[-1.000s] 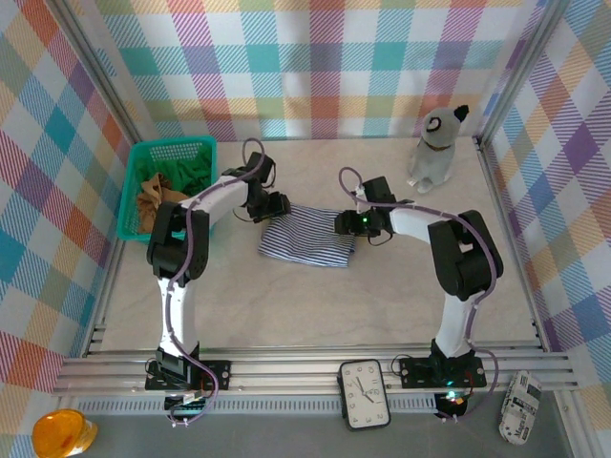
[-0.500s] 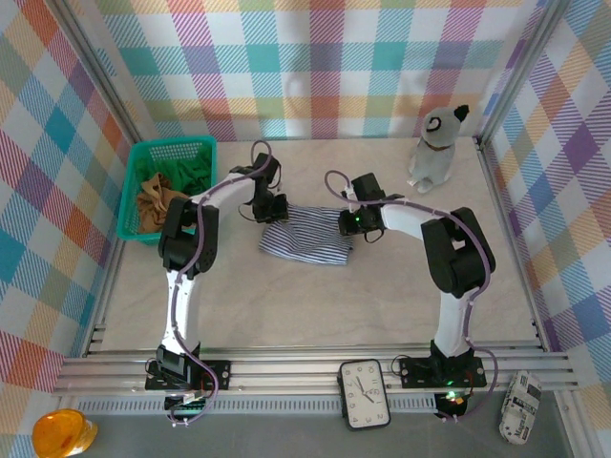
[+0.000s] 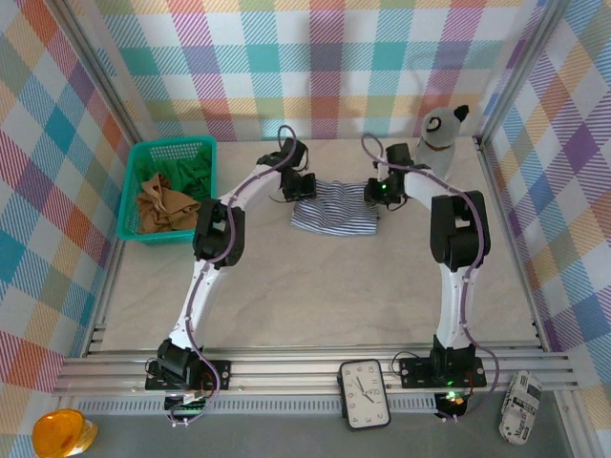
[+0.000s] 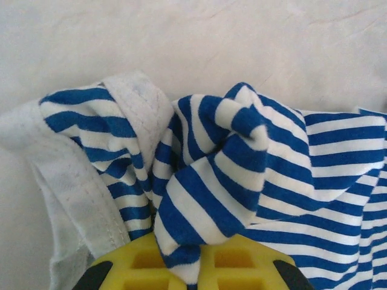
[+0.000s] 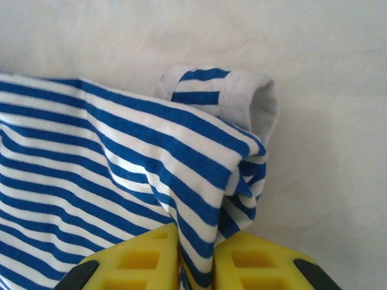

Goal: Fold and stack the tank tops

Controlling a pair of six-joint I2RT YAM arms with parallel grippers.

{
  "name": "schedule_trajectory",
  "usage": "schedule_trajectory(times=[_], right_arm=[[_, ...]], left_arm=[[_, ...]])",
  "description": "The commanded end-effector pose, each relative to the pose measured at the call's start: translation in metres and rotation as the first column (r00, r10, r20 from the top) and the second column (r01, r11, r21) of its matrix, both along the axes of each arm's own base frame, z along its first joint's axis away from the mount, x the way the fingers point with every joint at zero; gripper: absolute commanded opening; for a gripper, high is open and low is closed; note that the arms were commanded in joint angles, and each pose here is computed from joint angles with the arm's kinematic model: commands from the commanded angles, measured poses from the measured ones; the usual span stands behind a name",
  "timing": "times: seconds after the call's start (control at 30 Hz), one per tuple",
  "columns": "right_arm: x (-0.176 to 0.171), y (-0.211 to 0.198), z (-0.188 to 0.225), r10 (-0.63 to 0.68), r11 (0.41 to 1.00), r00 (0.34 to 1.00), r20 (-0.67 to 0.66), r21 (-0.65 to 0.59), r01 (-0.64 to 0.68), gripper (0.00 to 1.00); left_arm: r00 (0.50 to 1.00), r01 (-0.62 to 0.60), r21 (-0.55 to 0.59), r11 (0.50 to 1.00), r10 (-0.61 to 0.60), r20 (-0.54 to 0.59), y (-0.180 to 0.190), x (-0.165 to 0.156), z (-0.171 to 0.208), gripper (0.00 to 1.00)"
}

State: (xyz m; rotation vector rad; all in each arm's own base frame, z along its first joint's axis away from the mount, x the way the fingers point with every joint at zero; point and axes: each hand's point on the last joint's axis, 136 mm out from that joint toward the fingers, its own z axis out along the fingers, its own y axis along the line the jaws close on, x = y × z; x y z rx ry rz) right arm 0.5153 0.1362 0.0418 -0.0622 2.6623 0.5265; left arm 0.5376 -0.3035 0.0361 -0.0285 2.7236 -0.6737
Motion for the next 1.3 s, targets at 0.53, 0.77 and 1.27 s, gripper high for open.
schedule_trajectory(times=[0.53,0.77,1.27], right_arm=[[0.036,-0.055,0.027,-0.015,1.0,1.0,-0.02,0.014,0.015,0.41],[0.02,-0.036,0.111,0.037,0.998,0.982,0.185,0.046,-0.046,0.65],[-0.115,0.111,0.166,0.351,0.883,0.872,0.341,0.191,-0.43,0.96]], left_arm=[[0.991,-0.032,-0.136,0.99,0.049,0.123,-0.05,0.04,0.024,0.24],[0.973,0.055,0.058,0.997,-0.067,0.22,-0.013,0.013,0.109,0.55],[0.973,-0.226,0.418,0.88,0.182,0.144,0.255,-0.118,0.187,0.67]])
